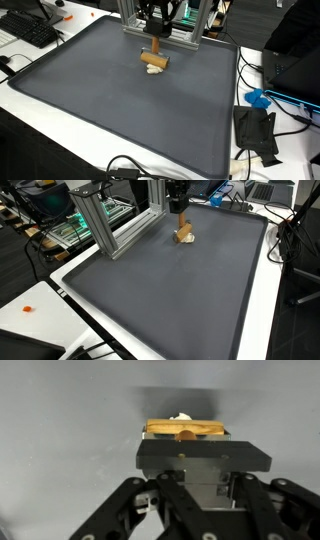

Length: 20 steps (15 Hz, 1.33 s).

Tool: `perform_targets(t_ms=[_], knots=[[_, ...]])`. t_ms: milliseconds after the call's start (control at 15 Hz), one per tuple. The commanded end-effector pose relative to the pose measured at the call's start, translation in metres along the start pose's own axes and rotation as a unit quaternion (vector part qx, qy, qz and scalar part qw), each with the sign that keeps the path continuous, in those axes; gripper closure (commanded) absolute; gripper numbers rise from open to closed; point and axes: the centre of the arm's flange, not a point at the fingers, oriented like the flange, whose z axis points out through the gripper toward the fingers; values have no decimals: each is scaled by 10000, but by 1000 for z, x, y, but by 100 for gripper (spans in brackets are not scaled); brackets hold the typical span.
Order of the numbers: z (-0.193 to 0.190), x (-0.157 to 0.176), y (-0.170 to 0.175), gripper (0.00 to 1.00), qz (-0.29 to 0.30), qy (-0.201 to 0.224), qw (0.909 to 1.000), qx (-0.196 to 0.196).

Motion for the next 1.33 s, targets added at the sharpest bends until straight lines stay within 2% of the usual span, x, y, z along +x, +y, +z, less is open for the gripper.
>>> perform_targets(t_ms=[0,333,667,1267], knots=[[8,-19,2,78,-57,-257,9997,22],[4,-12,-9,78,-229,250,9994,81],[14,-9,-18,78,-229,461,9986,122],[20,2,-21,78,734,697,9948,-89]])
